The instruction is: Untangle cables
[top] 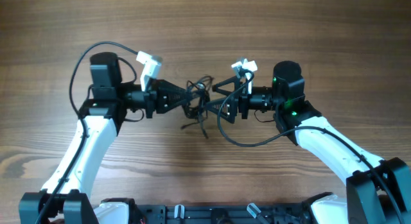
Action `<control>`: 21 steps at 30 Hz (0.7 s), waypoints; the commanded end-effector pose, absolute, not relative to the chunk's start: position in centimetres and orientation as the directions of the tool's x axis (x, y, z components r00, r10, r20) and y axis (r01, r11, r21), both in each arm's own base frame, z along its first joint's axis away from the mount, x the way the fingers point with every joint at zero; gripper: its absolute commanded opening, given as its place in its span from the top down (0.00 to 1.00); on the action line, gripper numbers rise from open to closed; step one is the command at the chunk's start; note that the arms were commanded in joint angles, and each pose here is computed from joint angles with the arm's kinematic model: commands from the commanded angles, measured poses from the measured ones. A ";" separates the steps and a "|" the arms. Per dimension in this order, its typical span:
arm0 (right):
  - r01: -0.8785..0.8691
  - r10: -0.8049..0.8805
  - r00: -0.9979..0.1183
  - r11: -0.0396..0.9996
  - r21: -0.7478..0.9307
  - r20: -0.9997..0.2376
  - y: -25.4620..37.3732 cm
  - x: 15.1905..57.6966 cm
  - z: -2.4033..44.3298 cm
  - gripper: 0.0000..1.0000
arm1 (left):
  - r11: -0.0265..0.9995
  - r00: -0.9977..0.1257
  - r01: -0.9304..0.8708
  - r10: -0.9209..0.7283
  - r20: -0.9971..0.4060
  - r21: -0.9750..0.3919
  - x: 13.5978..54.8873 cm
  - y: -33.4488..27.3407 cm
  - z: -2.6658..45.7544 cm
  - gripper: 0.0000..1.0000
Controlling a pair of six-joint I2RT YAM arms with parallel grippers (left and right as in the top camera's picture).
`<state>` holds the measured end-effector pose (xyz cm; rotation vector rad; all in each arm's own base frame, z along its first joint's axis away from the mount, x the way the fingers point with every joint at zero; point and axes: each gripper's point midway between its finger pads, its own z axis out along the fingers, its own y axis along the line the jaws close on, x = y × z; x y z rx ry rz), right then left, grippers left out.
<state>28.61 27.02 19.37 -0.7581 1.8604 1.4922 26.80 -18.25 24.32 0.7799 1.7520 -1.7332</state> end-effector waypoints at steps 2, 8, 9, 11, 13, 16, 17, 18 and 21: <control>-0.800 -0.085 -0.598 0.133 0.585 -0.797 28.1 27.5 19.8 0.27 | -0.094 -0.643 0.757 0.075 -0.763 -0.647 24.9 -20.2 25.4 0.96; -0.758 -0.076 -0.650 0.146 0.636 -0.757 28.0 27.6 19.7 0.96 | -0.063 -0.640 0.762 0.081 -0.764 -0.645 25.2 -20.6 25.0 0.93; -0.738 -0.071 -0.672 0.149 0.658 -0.737 28.0 27.6 19.6 0.96 | -0.039 -0.641 0.764 0.078 -0.764 -0.644 25.5 -20.7 24.7 0.87; -0.640 -0.027 -0.760 0.203 0.741 -0.650 27.9 28.4 19.3 0.96 | 0.065 -0.644 0.765 0.068 -0.762 -0.641 27.0 -20.7 23.7 0.60; -0.514 0.048 -0.835 0.288 0.808 -0.548 27.5 29.8 18.3 0.96 | 0.195 -0.665 0.739 0.057 -0.744 -0.645 28.6 -20.4 22.2 0.00; -0.327 0.164 -0.895 0.389 0.861 -0.414 26.5 31.4 16.5 0.96 | 0.373 -0.733 0.642 0.042 -0.679 -0.670 30.3 -19.4 19.5 0.00; -0.291 0.182 -0.904 0.400 0.869 -0.387 26.4 31.6 16.2 0.96 | 0.424 -0.762 0.595 0.028 -0.647 -0.683 30.7 -19.0 18.7 0.00; -0.268 0.193 -0.910 0.400 0.876 -0.367 26.3 31.6 16.1 0.96 | 0.506 -0.807 0.506 -0.007 -0.590 -0.698 31.3 -18.3 17.4 0.00; -0.236 0.219 -0.913 0.405 0.883 -0.345 26.2 31.9 16.0 0.96 | 0.703 -0.893 0.128 -0.225 -0.389 -0.699 33.1 -15.0 13.6 0.00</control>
